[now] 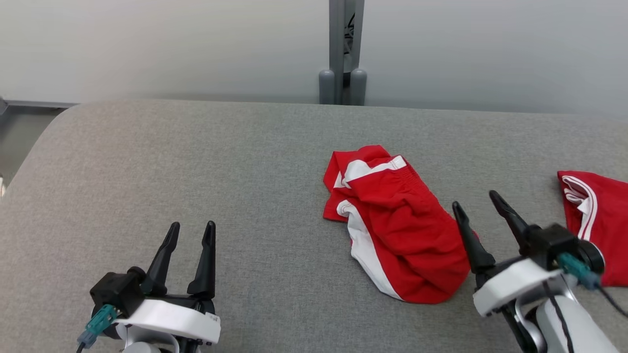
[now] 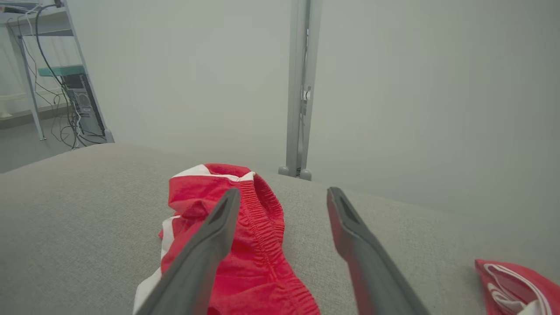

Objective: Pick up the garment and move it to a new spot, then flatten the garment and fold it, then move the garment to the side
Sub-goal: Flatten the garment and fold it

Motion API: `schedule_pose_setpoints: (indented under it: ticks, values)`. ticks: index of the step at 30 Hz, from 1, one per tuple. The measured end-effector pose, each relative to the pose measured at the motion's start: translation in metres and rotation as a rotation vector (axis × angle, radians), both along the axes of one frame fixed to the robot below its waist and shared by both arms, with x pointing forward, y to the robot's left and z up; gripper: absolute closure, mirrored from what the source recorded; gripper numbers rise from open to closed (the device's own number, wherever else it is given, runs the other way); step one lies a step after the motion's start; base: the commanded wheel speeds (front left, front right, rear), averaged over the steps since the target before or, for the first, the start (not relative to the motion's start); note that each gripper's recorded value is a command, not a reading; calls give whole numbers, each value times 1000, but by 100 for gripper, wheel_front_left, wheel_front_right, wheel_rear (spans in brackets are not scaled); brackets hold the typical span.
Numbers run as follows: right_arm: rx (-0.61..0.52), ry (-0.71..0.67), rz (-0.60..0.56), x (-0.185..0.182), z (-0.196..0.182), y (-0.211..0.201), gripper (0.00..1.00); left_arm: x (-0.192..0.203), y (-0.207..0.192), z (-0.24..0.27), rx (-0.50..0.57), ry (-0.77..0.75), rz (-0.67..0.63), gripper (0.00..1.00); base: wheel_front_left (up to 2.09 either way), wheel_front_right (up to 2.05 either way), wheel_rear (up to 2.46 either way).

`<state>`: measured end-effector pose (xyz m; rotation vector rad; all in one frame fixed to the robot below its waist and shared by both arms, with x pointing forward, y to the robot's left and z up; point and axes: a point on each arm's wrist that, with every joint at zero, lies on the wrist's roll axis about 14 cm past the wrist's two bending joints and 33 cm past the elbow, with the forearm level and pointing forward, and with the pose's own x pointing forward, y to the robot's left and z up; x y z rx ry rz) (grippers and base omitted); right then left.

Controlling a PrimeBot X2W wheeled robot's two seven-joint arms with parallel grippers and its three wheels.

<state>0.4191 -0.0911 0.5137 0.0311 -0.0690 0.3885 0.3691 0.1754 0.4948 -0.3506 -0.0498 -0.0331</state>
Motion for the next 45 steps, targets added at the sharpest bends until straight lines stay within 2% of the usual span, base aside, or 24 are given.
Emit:
schedule_pose_setpoints:
  ticks: [8, 15, 21, 31, 38, 39, 40, 41, 42, 43, 45]
  values:
    - [-32, 161, 133, 38, -17, 29, 0, 0, 5, -6, -9, 23, 14, 0, 0, 0, 0]
    - [11, 309, 208, 65, -24, 52, 0, -2, 16, -9, -12, 33, 49, 0, 0, 0, 0]
    - [70, 490, 269, 69, -41, 73, 0, -6, 28, -12, -8, 45, 87, 0, 0, 0, 0]
    - [129, 608, 298, 80, -46, 84, 0, -9, 35, -10, -9, 44, 114, 0, 0, 0, 0]
    - [127, 670, 297, 84, -54, 84, 0, -7, 35, -13, -6, 52, 114, 0, 0, 0, 0]
    - [124, 676, 295, 85, -54, 83, 4, -7, 35, -13, -6, 53, 113, 0, 0, 0, 0]
    - [126, 687, 295, 85, -55, 83, 13, -7, 34, -13, -6, 53, 112, 0, 0, 0, 0]
    - [129, 701, 297, 85, -56, 84, 33, -6, 34, -13, -7, 52, 111, 0, 0, 0, 0]
    - [127, 715, 303, 83, -58, 85, 71, -6, 34, -12, -6, 52, 111, 0, 0, 0, 0]
    - [128, 725, 307, 82, -59, 86, 100, -6, 34, -13, -6, 52, 111, 0, 0, 0, 0]
    - [125, 729, 313, 83, -57, 87, 100, -6, 34, -12, -6, 52, 112, 0, 0, 0, 0]
